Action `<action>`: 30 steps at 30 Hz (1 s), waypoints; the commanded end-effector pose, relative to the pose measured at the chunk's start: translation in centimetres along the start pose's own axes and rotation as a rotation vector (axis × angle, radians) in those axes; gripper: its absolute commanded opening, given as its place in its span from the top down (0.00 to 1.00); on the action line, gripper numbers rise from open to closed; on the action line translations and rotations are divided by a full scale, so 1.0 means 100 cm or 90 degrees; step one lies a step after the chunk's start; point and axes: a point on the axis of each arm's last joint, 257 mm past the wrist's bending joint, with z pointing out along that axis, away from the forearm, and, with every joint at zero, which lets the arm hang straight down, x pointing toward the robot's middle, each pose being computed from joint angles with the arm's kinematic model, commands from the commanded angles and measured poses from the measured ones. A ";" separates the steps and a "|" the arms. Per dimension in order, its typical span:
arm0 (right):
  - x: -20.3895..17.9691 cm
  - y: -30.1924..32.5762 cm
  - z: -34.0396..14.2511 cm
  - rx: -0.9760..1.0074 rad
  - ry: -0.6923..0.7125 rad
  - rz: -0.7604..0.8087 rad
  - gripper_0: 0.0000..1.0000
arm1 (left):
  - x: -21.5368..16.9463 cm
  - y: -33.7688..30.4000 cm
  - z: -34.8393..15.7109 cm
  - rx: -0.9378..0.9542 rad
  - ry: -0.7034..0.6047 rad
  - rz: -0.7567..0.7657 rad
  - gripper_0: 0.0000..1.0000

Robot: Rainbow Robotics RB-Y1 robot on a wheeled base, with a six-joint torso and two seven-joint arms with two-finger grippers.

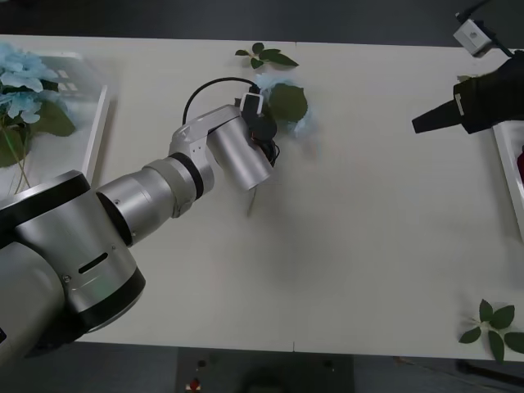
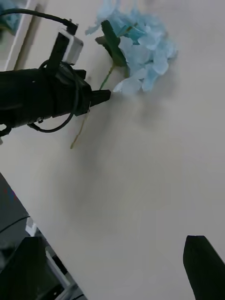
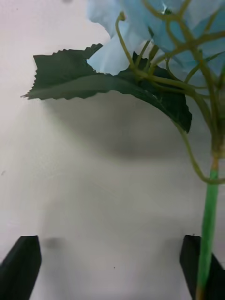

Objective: Put the red flowers into the right box and the blue flowers into the left box

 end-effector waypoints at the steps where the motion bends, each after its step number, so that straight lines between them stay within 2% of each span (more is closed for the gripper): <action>1: 0.003 -0.007 -0.006 0.020 -0.001 -0.179 0.14 | -0.034 -0.013 -0.011 0.015 -0.035 -0.009 1.00; 7: 0.006 -0.028 -0.006 0.057 0.009 -0.480 0.14 | -0.034 -0.015 -0.012 0.017 -0.036 -0.009 1.00; 9: 0.007 -0.030 -0.007 0.056 0.010 -0.532 0.14 | -0.033 -0.015 -0.011 0.017 -0.036 -0.009 1.00; 20: 0.013 -0.021 0.032 0.013 -0.017 -0.495 0.15 | -0.031 -0.017 -0.010 0.037 -0.047 -0.009 1.00; 30: 0.033 -0.027 0.052 0.013 0.026 -0.505 0.15 | -0.060 -0.011 -0.050 0.114 -0.025 -0.016 1.00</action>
